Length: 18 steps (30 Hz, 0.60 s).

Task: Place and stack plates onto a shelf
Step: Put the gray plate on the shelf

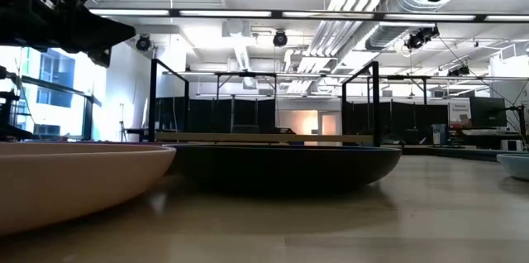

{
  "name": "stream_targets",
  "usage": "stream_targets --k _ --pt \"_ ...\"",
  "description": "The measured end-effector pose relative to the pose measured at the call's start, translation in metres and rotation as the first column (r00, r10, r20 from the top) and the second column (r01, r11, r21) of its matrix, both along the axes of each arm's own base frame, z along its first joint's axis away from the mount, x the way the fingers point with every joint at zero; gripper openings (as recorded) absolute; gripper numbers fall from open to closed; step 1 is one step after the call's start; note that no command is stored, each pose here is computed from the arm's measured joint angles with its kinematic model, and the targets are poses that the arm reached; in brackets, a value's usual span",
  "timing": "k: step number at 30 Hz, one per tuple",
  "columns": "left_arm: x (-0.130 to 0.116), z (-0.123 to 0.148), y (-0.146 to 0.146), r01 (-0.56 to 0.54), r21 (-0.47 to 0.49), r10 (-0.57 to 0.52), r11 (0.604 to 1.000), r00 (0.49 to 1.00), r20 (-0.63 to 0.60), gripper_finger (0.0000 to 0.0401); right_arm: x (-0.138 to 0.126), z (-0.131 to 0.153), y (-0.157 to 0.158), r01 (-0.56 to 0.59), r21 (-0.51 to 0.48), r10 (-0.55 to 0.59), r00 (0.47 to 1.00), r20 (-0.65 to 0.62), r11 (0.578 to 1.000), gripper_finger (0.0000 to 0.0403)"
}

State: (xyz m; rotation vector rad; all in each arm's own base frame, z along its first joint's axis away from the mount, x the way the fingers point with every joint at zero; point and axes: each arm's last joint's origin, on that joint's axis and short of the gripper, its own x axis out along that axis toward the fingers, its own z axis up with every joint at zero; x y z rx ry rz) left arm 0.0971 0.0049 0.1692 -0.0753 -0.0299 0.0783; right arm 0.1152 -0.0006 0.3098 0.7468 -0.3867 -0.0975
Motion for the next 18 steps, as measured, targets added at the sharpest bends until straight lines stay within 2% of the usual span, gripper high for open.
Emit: stream_targets --k 1,3,5,7,10,13,14,16,18 --pt "0.0 0.0 0.0 0.0 0.0 0.0 1.0 1.0 0.0 0.0 0.008 0.005 0.001 -0.034 0.016 0.035 0.992 -0.122 0.999 0.002" --pt "0.0 0.0 0.0 0.0 0.0 0.0 1.0 1.0 0.0 0.0 0.024 0.014 0.004 -0.096 0.069 0.115 0.924 -0.366 0.993 0.0041" --pt "0.0 0.0 0.0 0.0 0.0 0.0 1.0 1.0 -0.001 0.0 0.038 0.019 0.009 -0.179 0.138 0.226 0.803 -0.551 0.974 0.0068" --pt "0.0 0.0 0.0 0.0 0.0 0.0 1.0 1.0 0.0 0.0 0.054 0.016 0.017 -0.239 0.239 0.338 0.643 -0.688 0.941 0.0096" --pt "0.0 0.0 0.0 0.0 0.0 0.0 1.0 1.0 -0.001 0.0 0.075 0.0 0.034 -0.252 0.392 0.464 0.402 -0.789 0.885 0.0137" --pt "0.0 0.0 0.0 0.0 0.0 0.0 1.0 1.0 0.0 0.0 0.088 -0.028 0.057 -0.217 0.532 0.566 0.142 -0.812 0.818 0.0169" --pt "0.0 0.0 0.0 0.0 0.0 0.0 1.0 1.0 -0.001 0.0 0.09 -0.037 0.066 -0.194 0.57 0.591 0.071 -0.804 0.799 0.0176" --pt "0.0 0.0 0.0 0.0 0.0 0.0 1.0 1.0 -0.001 0.0 0.089 -0.059 0.083 -0.09 0.612 0.608 -0.072 -0.791 0.786 0.0185" --pt "0.0 0.0 0.0 0.0 0.0 0.0 1.0 1.0 -0.001 0.0 0.083 -0.078 0.1 0.022 0.626 0.619 -0.176 -0.765 0.779 0.0187"
